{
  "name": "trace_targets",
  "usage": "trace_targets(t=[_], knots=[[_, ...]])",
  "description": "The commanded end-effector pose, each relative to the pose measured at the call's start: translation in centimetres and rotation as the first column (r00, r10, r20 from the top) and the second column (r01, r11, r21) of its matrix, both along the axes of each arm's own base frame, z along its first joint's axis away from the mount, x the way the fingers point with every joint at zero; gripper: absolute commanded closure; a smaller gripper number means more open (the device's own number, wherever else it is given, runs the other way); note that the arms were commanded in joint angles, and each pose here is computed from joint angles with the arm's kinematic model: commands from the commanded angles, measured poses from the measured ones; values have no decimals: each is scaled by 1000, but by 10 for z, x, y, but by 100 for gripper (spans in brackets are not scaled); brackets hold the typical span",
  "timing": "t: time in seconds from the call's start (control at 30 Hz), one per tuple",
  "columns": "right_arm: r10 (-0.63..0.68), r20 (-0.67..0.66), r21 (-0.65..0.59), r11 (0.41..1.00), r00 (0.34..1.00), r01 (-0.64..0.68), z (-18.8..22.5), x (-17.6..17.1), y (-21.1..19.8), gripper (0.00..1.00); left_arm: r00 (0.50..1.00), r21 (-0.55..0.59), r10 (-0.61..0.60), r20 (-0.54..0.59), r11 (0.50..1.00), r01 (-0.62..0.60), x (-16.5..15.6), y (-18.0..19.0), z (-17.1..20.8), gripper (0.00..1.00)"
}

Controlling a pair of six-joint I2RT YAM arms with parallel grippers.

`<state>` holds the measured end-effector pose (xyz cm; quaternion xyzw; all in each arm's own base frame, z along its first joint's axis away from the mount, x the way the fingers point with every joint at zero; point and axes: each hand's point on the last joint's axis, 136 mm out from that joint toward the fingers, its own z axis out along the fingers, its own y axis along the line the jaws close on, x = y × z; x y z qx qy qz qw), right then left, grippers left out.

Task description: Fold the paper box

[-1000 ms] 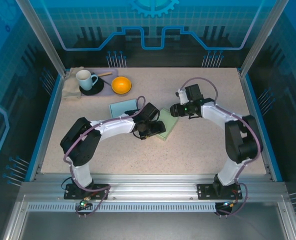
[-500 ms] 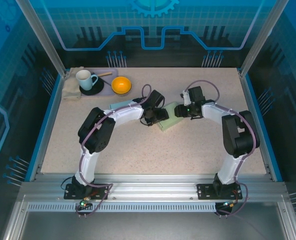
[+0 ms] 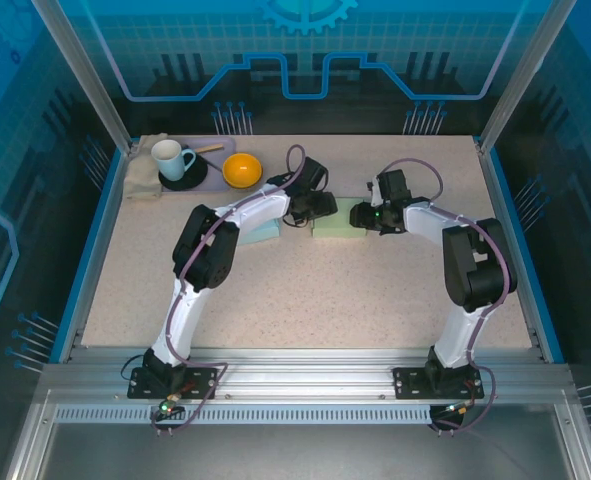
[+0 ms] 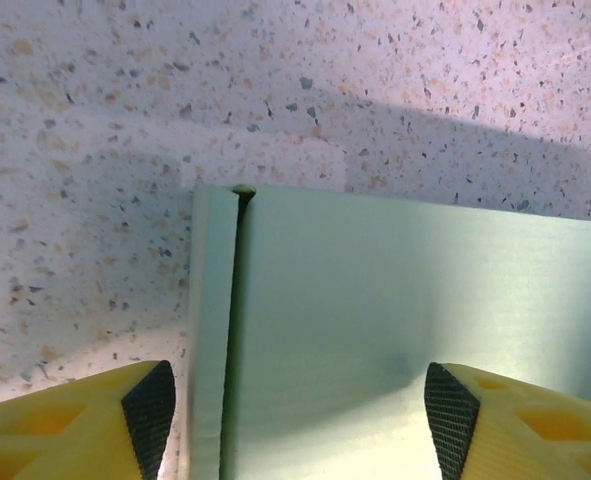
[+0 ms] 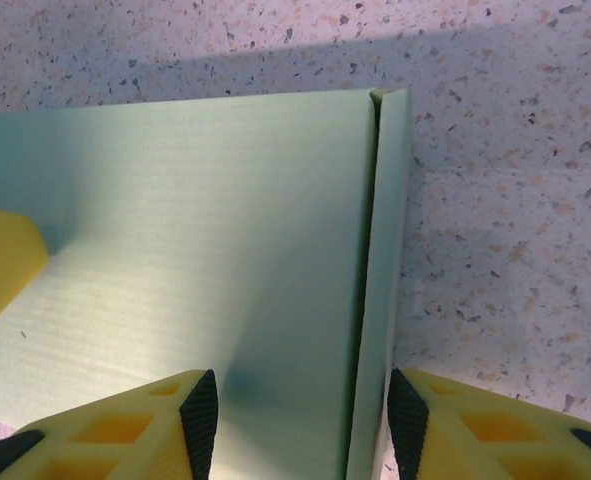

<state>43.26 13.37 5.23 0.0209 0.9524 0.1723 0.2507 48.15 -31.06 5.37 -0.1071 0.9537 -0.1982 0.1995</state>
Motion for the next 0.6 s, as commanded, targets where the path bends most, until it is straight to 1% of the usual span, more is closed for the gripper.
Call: trace_targets(t=[0.0,0.1,0.27,0.4,0.5,0.53,0.57], knots=[[-31,28,7,999,999,31,13,8,-1,49,999,62,-11,40,998,9,9,12,16,25],[-31,50,-15,999,998,32,28,8,-7,48,998,81,-15,65,997,10,11,19,31,22],[-39,122,-99,994,992,52,62,-2,-26,47,989,126,-32,147,992,14,10,37,73,20],[-59,199,-182,979,978,96,90,-16,-51,46,965,171,-56,254,985,12,-2,59,116,16],[-95,281,-263,949,955,172,108,-28,-76,43,930,195,-38,367,980,-37,-18,91,142,14],[-116,307,-288,935,945,209,112,-33,-87,33,914,197,-23,406,979,-62,-25,106,148,13],[-141,338,-307,918,930,251,118,-38,-97,6,898,199,5,441,975,-103,-32,124,154,12]])
